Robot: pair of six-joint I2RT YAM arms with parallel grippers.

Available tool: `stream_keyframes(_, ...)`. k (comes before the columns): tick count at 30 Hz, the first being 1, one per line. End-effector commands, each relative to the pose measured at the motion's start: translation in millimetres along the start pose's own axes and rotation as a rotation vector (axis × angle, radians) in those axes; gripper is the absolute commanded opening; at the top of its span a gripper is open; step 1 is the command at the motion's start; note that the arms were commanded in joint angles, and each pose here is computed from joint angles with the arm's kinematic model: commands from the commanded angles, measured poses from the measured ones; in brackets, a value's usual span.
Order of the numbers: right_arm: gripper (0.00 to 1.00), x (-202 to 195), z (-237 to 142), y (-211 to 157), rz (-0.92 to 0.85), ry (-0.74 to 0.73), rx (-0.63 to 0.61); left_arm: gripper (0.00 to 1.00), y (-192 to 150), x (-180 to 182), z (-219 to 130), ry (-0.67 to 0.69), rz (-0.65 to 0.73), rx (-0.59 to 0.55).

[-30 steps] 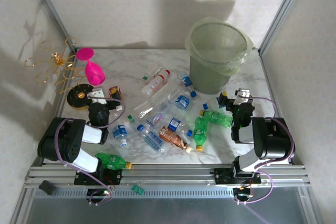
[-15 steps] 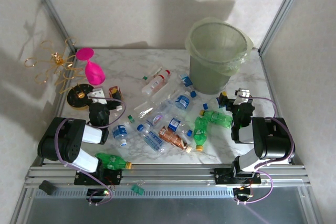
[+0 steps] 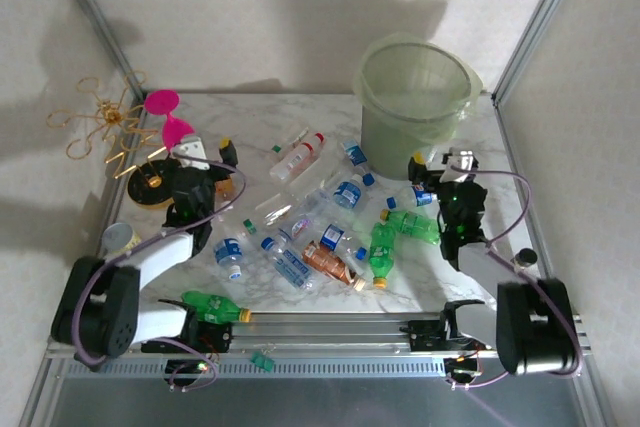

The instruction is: Put the plastic bottles in the bin

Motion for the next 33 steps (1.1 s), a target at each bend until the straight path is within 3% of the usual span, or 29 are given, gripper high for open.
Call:
stream_keyframes(1,0.99,28,-16,19,-0.062,0.061,0.013,0.99,1,-5,-30,0.007,0.024,0.021)
stream_keyframes(6,0.99,83,-57,86,-0.030,0.303,-0.123,0.99,32,-46,-81,-0.131,-0.085,-0.026)
stream_keyframes(8,0.99,100,-72,114,0.010,0.365,-0.124,0.99,52,-61,-102,-0.135,-0.174,-0.011)
stream_keyframes(11,0.99,99,-76,135,0.136,0.295,0.017,0.99,71,-71,-120,-0.106,-0.249,0.131)
stream_keyframes(13,0.99,85,-72,127,0.307,0.201,0.219,0.99,75,-68,-129,-0.045,-0.252,0.273)
stream_keyframes(15,0.99,94,-73,123,0.297,0.286,0.340,0.99,79,-52,-136,0.067,-0.248,0.326)
stream_keyframes(16,0.99,103,-75,120,0.292,0.342,0.375,1.00,78,-32,-141,0.186,-0.318,0.313)
stream_keyframes(17,0.99,106,-77,117,0.307,0.354,0.397,1.00,75,-18,-146,0.259,-0.383,0.311)
stream_keyframes(19,0.99,111,-83,115,0.347,0.390,0.415,0.99,66,-13,-154,0.261,-0.436,0.377)
stream_keyframes(22,0.99,116,-94,109,0.370,0.447,0.451,0.99,45,6,-172,0.366,-0.590,0.449)
stream_keyframes(26,0.96,119,-96,76,0.382,0.381,0.636,0.99,8,26,-191,0.565,-0.729,0.547)
stream_keyframes(28,0.97,116,-99,66,0.413,0.345,0.656,0.99,-8,28,-196,0.640,-0.747,0.605)
stream_keyframes(33,0.95,132,-107,53,0.429,0.432,0.695,0.96,-59,24,-202,0.775,-0.702,0.771)
Point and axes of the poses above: each hand's point on the last joint's axis, 136 mm out from that joint toward the fingers, its own z axis out along the fingers, its own x axis along the line the jaws close on, y = z × x, the point moved 2 cm from there along -z, back along the fingers, and after that the axes turned 13 degrees about -z, right-handed, at the moved point
